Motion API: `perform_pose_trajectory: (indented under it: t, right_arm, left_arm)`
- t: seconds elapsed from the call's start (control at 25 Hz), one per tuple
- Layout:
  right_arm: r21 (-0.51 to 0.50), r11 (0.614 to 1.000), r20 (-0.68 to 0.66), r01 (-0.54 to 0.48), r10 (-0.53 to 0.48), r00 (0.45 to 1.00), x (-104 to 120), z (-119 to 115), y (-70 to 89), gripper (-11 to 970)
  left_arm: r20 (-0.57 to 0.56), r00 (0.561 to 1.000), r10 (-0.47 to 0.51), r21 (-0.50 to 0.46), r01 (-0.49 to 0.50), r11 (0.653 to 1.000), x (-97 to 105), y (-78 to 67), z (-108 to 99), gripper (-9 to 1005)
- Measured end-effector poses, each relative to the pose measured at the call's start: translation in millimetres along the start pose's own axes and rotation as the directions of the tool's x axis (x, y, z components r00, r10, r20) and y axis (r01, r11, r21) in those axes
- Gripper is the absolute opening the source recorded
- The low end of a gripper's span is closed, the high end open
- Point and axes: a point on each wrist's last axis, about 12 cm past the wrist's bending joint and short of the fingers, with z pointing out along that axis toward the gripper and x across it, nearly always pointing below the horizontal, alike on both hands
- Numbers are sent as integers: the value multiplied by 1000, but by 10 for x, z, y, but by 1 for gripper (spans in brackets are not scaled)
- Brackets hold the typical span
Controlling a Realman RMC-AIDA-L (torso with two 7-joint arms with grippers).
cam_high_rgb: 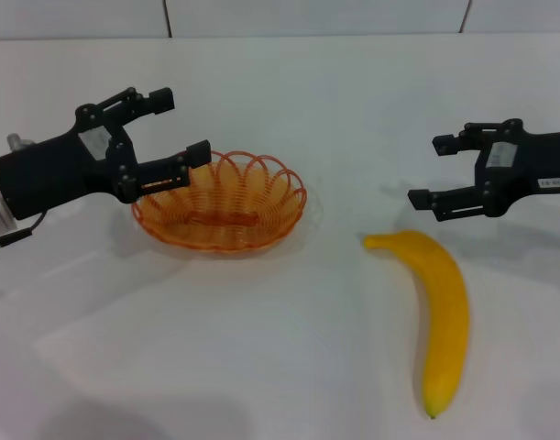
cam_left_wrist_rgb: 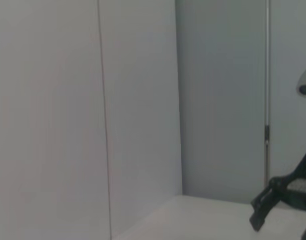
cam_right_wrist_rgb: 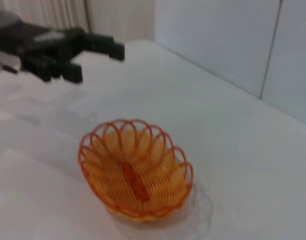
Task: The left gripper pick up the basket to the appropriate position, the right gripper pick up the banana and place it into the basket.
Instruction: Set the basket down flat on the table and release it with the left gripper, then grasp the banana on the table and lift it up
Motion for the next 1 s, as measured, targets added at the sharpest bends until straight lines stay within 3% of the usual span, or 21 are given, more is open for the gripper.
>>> perform_pose_trajectory:
  t: [0.48, 0.72, 1.0]
  right_arm:
    - [140, 989, -260, 49, -11, 966, -383, 43, 369, 870]
    - [147, 989, -392, 36, 25, 919, -390, 169, 528, 869]
    - [118, 992, -425, 37, 17, 905, -372, 274, 605, 868]
  left_arm:
    - [11, 1000, -12, -33, 12, 999, 4, 29, -20, 892]
    - [6, 1000, -7, -36, 7, 999, -6, 48, 4, 893]
    - [4, 1000, 14, -31, -14, 999, -13, 51, 17, 893]
